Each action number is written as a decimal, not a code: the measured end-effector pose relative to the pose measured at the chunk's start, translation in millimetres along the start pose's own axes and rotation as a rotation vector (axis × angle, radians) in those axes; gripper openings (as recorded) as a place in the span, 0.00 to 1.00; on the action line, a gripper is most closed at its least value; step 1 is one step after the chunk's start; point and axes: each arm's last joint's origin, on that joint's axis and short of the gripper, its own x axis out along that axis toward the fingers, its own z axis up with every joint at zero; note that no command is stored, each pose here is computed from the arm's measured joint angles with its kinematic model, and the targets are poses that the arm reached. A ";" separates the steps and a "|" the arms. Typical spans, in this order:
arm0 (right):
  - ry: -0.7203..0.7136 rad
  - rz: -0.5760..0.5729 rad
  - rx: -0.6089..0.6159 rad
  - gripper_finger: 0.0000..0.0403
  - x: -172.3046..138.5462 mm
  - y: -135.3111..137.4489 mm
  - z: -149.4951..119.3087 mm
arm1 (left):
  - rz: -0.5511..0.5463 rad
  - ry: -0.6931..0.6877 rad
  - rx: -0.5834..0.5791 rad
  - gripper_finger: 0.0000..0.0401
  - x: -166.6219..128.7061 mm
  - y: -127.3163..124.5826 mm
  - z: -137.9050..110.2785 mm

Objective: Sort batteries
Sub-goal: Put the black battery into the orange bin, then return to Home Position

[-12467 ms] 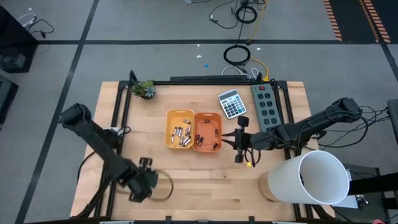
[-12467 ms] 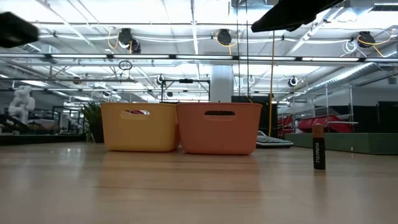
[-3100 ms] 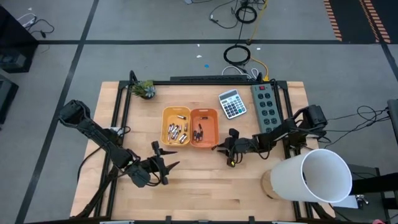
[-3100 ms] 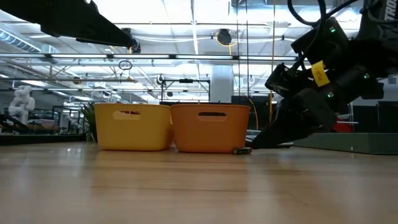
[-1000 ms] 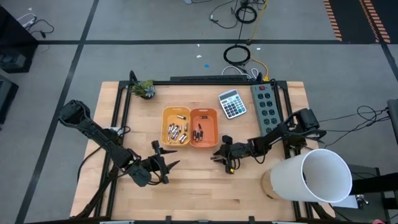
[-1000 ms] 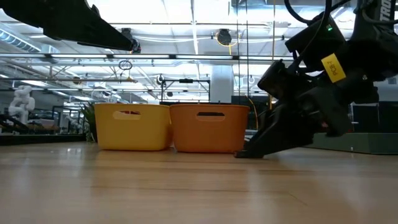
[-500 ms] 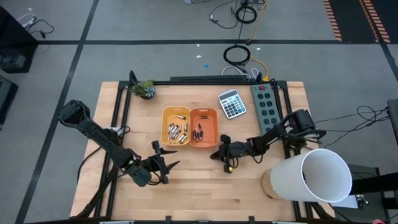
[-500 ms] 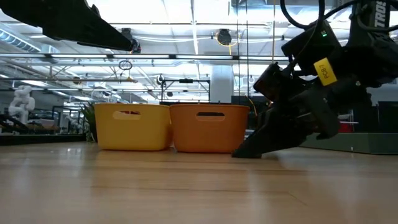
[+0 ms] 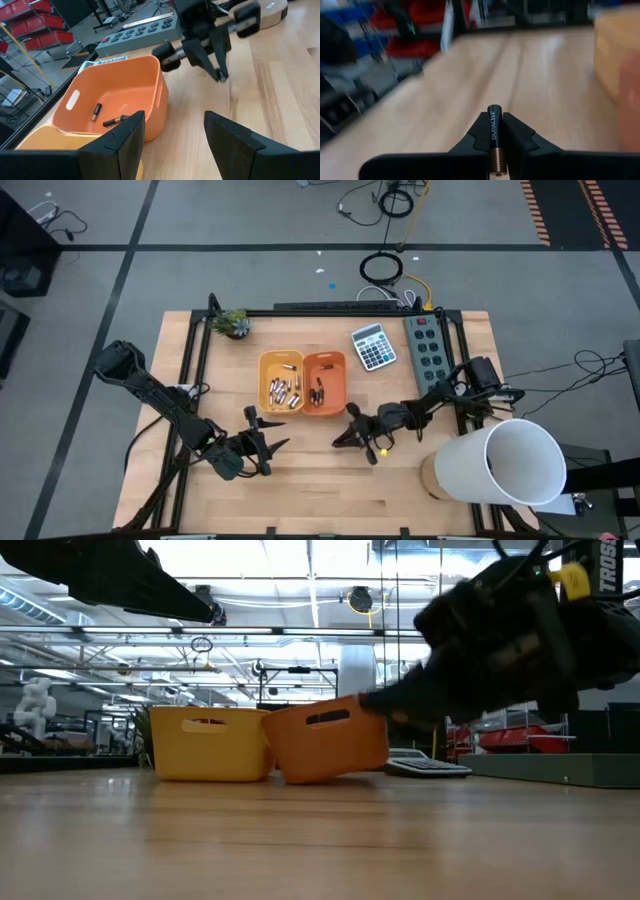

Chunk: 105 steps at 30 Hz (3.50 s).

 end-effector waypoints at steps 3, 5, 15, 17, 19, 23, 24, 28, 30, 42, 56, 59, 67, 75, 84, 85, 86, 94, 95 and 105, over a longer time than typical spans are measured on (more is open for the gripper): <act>-0.088 0.018 -0.012 0.03 -0.8 -1.4 9.5 | 0.000 0.000 0.000 0.54 0.0 0.0 0.0; -0.086 0.022 -0.001 0.03 -1.8 -3.8 11.6 | 0.000 0.000 0.000 0.54 0.0 0.0 0.0; 0.200 -0.133 0.099 0.04 -6.3 -12.6 -13.1 | -0.002 0.019 -0.002 0.54 0.0 0.4 -2.5; 0.268 -0.189 0.105 0.04 -8.8 -14.4 -19.2 | -0.002 0.022 0.002 0.54 0.0 0.5 -3.0; 0.309 -0.251 0.093 0.04 -11.4 -15.0 -19.4 | -0.001 0.025 0.007 0.54 0.0 0.6 -3.4; 0.313 -0.270 0.027 0.04 -16.2 -13.8 -8.8 | 0.037 0.020 0.018 0.54 -0.1 1.8 -3.8; 0.298 -0.248 0.008 0.04 -17.8 -12.6 -3.8 | 0.052 0.021 0.024 0.54 -0.2 2.3 -4.4; 0.147 -0.171 -0.083 0.04 -21.9 -5.4 29.1 | 0.072 0.016 0.025 0.54 -0.1 3.0 -4.3; 0.103 -0.140 -0.120 0.04 -25.5 -3.3 40.3 | 0.076 0.017 0.031 0.54 0.4 3.5 -4.2; -0.079 -0.470 -0.206 0.04 -40.4 -55.9 84.0 | 0.169 0.037 0.044 0.54 11.9 15.2 -4.1; 0.113 -0.335 -0.079 0.44 -16.2 -102.9 109.4 | 0.197 -0.049 -0.009 0.54 0.9 26.2 16.3; 0.119 -0.343 -0.087 0.49 -24.1 -105.5 114.6 | 0.196 -0.052 -0.016 0.54 -4.8 32.9 20.3; -0.062 -0.386 -0.122 0.45 -80.6 -109.2 118.2 | 0.203 -0.019 -0.108 0.47 -21.8 56.7 -1.6; -0.180 -0.569 -0.095 0.38 -141.8 -107.9 99.3 | 0.306 -0.059 -0.186 0.29 -32.7 92.2 -31.3; -0.245 -0.598 -0.082 0.29 -184.9 -100.7 78.8 | 0.237 -0.132 -0.250 0.06 -28.6 124.0 -52.8; -0.253 -0.600 -0.074 0.28 -188.4 -98.7 76.1 | 0.236 -0.151 -0.260 0.04 -28.6 126.2 -54.6; -0.256 -0.605 -0.069 0.27 -191.5 -96.8 73.3 | 0.244 -0.167 -0.267 0.02 -29.0 128.7 -56.7; -0.323 -0.630 -0.061 0.21 -212.8 -76.7 54.6 | 0.270 -0.216 -0.368 0.03 -36.0 139.8 -71.6; -0.334 -0.633 -0.061 0.20 -215.3 -74.0 51.7 | 0.280 -0.220 -0.377 0.03 -37.3 141.0 -71.9; -0.312 -0.647 0.007 0.16 -228.4 -58.1 38.1 | 0.323 -0.221 -0.435 0.03 -48.0 144.8 -77.4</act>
